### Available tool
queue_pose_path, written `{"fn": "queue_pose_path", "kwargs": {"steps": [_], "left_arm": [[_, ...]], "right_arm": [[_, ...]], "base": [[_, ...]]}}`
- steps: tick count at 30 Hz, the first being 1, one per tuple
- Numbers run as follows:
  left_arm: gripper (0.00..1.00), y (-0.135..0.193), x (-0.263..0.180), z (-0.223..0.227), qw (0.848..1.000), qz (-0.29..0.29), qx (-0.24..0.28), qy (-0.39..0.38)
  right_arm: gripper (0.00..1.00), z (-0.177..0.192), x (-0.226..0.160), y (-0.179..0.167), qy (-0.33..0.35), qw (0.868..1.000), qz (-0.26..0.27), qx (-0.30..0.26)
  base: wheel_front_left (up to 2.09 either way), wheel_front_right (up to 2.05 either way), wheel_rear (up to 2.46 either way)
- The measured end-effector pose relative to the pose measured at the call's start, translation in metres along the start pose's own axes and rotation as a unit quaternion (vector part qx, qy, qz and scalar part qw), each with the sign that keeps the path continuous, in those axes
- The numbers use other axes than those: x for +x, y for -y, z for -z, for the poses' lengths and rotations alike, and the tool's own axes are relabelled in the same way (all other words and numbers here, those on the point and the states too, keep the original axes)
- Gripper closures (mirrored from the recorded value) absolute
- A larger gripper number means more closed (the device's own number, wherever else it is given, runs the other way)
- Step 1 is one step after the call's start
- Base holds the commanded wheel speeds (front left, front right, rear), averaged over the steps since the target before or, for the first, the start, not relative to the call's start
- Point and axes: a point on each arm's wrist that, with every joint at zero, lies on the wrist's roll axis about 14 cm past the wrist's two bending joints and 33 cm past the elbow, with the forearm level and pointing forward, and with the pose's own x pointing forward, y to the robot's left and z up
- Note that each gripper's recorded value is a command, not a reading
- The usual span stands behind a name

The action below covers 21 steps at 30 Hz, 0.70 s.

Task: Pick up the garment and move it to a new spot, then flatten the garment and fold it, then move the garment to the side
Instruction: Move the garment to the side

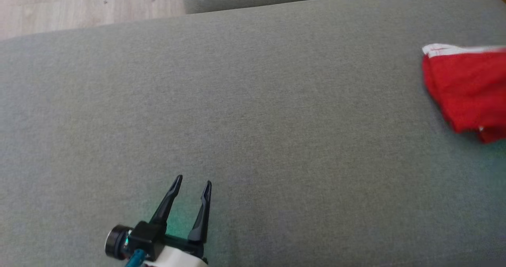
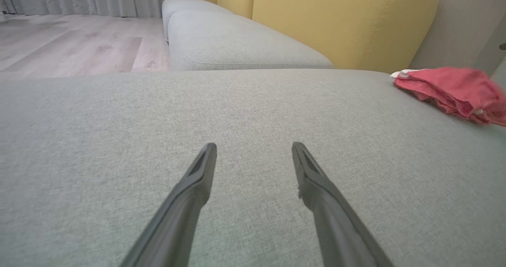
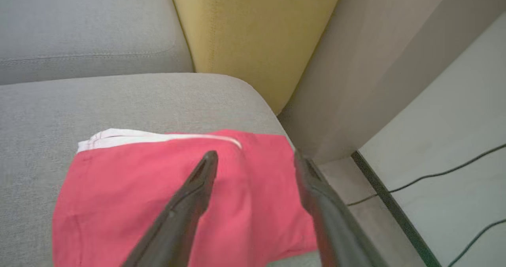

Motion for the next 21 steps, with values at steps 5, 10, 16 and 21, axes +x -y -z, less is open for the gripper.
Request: {"fn": "queue_pose_path", "kwargs": {"steps": [5, 10, 16, 21], "left_arm": [[0.00, -0.004, -0.005, 0.002, 1.000, -0.009, -0.001, -0.002], [0.00, -0.010, -0.006, -0.012, 1.000, -0.020, -0.003, 0.020], [0.00, -0.027, -0.015, -0.025, 0.997, -0.062, 0.002, 0.041], [0.00, -0.044, -0.030, -0.029, 0.994, -0.100, 0.006, 0.050]], "right_arm": [[0.00, -0.015, -0.001, 0.005, 0.034, 0.998, 0.020, -0.040], [0.00, -0.064, -0.013, -0.035, 0.157, 0.988, -0.009, -0.009], [0.00, -0.066, -0.050, -0.081, 0.254, 0.965, -0.057, 0.025], [0.00, -0.027, -0.089, -0.131, 0.265, 0.957, -0.115, 0.034]], "base": [[0.00, 0.00, 0.00], [0.00, 0.00, 0.00], [0.00, 0.00, 0.00], [0.00, 0.00, 0.00]]}}
